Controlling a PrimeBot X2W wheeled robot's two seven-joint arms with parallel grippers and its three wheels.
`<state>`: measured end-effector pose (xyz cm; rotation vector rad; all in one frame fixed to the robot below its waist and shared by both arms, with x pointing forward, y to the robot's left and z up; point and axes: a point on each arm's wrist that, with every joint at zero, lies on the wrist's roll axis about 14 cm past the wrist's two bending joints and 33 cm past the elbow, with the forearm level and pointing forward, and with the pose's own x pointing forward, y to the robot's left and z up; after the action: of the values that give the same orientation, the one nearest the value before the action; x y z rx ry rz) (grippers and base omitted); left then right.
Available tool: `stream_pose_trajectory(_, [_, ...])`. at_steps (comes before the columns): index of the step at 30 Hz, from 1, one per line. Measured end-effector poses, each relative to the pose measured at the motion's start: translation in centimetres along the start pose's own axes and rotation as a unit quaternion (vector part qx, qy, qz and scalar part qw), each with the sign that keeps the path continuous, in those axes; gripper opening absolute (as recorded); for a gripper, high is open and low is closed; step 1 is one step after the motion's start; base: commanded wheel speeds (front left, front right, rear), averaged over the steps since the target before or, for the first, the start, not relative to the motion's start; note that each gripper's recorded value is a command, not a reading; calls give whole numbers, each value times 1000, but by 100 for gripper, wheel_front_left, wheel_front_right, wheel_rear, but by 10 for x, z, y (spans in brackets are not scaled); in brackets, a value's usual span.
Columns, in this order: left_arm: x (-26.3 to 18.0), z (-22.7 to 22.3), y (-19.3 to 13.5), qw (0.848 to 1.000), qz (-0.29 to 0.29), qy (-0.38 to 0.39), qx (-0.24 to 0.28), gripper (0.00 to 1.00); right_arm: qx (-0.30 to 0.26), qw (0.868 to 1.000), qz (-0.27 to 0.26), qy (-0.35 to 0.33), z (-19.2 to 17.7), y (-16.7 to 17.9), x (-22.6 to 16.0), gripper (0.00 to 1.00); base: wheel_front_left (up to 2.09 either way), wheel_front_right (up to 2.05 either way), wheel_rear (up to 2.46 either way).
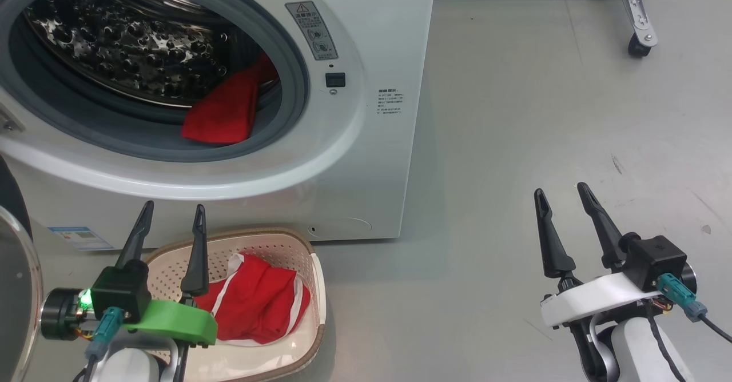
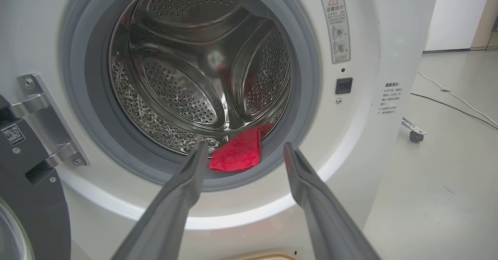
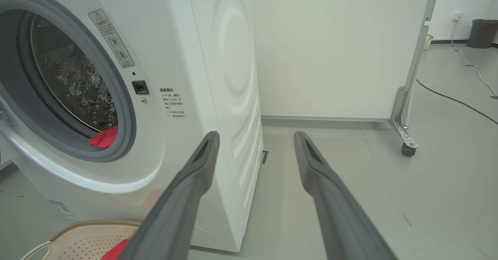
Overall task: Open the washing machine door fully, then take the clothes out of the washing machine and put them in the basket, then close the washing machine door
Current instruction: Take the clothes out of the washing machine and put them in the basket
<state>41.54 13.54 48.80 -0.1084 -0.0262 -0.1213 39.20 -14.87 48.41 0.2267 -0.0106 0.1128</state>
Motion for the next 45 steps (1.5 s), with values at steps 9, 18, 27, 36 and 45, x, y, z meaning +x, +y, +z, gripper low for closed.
stream_pose_trajectory(9, [1,-1,-1,1000,-2,1,-2,100,1,1000,-1,1,-1,-1,0,100,0,0,0])
stream_pose_trajectory(18, [6,-7,-3,1000,-4,6,-5,100,2,1000,-4,7,-6,-3,2,100,0,0,0])
stream_pose_trajectory(27, [17,-23,3,1000,5,23,-8,100,4,1000,-6,23,-18,-6,8,100,0,0,0])
stream_pose_trajectory(36, [66,-27,20,1000,3,11,10,100,4,999,-15,47,-38,-15,19,100,0,0,0])
stream_pose_trajectory(45, [133,-37,27,999,-15,29,16,100,9,998,-29,58,-52,-29,35,100,0,0,0])
